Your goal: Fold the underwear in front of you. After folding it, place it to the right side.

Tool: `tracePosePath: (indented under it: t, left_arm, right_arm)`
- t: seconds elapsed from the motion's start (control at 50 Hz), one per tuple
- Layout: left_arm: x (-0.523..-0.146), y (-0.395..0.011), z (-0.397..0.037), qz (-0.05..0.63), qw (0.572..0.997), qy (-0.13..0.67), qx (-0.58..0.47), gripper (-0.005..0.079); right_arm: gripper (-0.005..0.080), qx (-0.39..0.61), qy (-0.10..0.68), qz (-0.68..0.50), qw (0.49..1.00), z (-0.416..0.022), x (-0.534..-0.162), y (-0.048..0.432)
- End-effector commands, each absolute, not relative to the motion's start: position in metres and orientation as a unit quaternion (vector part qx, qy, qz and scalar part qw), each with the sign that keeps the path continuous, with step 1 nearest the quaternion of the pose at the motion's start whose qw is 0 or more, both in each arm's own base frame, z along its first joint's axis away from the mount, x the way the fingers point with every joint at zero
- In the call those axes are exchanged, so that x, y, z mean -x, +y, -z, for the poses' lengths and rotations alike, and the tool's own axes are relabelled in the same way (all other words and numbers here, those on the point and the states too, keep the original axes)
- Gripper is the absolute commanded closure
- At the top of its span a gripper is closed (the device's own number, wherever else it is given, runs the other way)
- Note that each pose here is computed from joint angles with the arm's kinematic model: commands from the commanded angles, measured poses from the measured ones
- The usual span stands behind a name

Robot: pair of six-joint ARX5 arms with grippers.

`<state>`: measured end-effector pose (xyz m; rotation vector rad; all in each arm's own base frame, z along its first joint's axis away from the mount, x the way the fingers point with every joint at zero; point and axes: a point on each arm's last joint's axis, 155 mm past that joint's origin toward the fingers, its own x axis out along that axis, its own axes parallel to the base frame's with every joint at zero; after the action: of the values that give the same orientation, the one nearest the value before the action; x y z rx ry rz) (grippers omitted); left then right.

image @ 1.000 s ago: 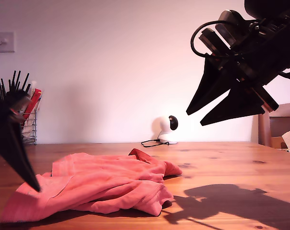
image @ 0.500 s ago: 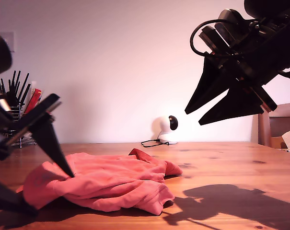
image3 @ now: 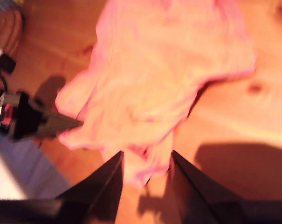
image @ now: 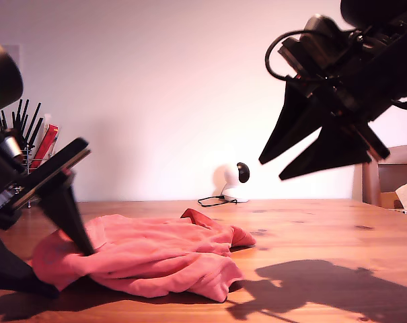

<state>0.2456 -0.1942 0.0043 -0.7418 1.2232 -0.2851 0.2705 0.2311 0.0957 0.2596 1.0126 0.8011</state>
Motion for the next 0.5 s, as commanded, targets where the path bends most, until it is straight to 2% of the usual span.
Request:
tracePosePath:
  t: [0.0, 0.08, 0.2, 0.48]
  left_arm:
    - [-0.218, -0.186, 0.027, 0.109, 0.721, 0.602, 0.326, 0.0728]
    - [-0.218, -0.196, 0.019, 0.134, 0.709, 0.602, 0.342, 0.0759]
    - [-0.220, -0.209, 0.008, 0.164, 0.696, 0.598, 0.362, 0.0762]
    - [-0.220, -0.230, -0.015, 0.220, 0.671, 0.593, 0.387, 0.0762]
  right_arm:
    - [0.0435, -0.142, 0.513, -0.358, 0.767, -0.076, -0.260, 0.235]
    - [0.0408, -0.175, 0.540, -0.349, 0.746, -0.070, -0.254, 0.239]
    - [0.0399, -0.208, 0.566, -0.336, 0.724, -0.064, -0.249, 0.244]
    - [0.0357, -0.216, 0.605, -0.314, 0.699, -0.033, -0.244, 0.251]
